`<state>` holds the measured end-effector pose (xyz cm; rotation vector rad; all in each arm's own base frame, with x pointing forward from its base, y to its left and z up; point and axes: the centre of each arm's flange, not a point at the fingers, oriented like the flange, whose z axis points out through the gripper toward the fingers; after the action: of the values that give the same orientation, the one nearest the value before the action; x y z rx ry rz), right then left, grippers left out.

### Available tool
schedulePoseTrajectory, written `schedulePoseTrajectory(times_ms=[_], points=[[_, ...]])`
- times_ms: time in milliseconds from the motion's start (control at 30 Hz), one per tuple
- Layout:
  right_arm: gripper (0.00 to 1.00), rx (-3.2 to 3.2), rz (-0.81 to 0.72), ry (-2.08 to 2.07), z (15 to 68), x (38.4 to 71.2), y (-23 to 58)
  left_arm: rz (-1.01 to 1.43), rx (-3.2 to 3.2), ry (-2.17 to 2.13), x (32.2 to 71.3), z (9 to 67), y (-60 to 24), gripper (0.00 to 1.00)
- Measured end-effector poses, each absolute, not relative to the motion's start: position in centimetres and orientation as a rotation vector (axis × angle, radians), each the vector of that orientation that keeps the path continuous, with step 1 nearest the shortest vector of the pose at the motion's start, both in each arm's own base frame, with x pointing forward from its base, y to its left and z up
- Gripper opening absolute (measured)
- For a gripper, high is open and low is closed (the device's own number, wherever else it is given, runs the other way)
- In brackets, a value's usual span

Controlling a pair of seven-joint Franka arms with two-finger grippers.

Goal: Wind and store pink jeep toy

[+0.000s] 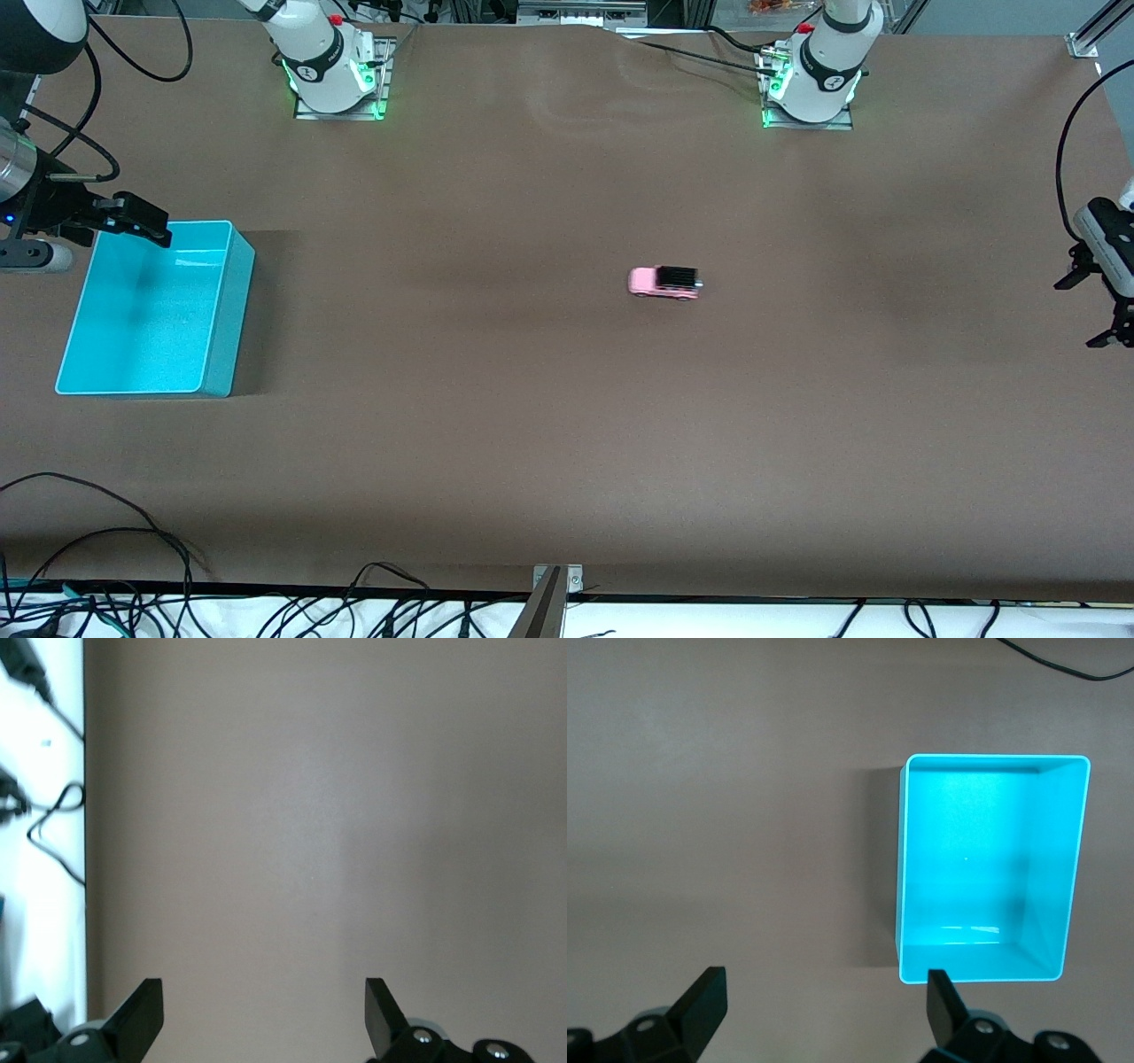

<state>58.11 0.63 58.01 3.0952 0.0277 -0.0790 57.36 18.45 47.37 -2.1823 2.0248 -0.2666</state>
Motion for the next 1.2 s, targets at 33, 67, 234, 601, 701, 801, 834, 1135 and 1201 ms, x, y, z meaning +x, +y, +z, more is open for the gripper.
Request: schedulePoseTrajectory(times_ms=[33, 67, 234, 601, 701, 801, 834, 1135, 1201], points=[[1.0, 3.095, -0.079, 0.028, 58.0, 58.1, 0.6, -0.257, -2.217, 1.992, 57.2, 47.6, 18.4, 1.0], [1.0, 3.095, -0.079, 0.028, 58.0, 58.1, 0.6, -0.243, -2.254, 1.956, 57.0, 47.9, 18.3, 1.0], [1.0, 3.095, -0.079, 0.028, 58.0, 58.1, 0.6, -0.148, -2.424, 1.773, 56.2, 49.1, 17.0, 1.0], [1.0, 3.095, -0.079, 0.028, 58.0, 58.1, 0.7, -0.053, -2.599, 1.521, 54.9, 51.6, 13.4, 1.0], [1.0, 3.095, -0.079, 0.029, 58.0, 58.1, 0.7, -0.018, -2.555, 1.531, 54.9, 51.8, 13.0, 1.0], [1.0, 3.095, -0.079, 0.029, 58.0, 58.1, 0.7, -0.01, -2.545, 1.533, 55.0, 51.9, 12.5, 1.0], [1.0, 3.095, -0.079, 0.029, 58.0, 58.1, 0.7, -0.01, -2.545, 1.532, 55.0, 51.9, 12.4, 1.0], [1.0, 3.095, -0.079, 0.029, 58.0, 58.1, 0.7, -0.02, -2.59, 1.468, 54.9, 51.8, 12.8, 1.0], [1.0, 3.095, -0.079, 0.029, 58.0, 58.1, 0.7, -0.023, -2.607, 1.437, 54.9, 51.9, 12.8, 1.0]])
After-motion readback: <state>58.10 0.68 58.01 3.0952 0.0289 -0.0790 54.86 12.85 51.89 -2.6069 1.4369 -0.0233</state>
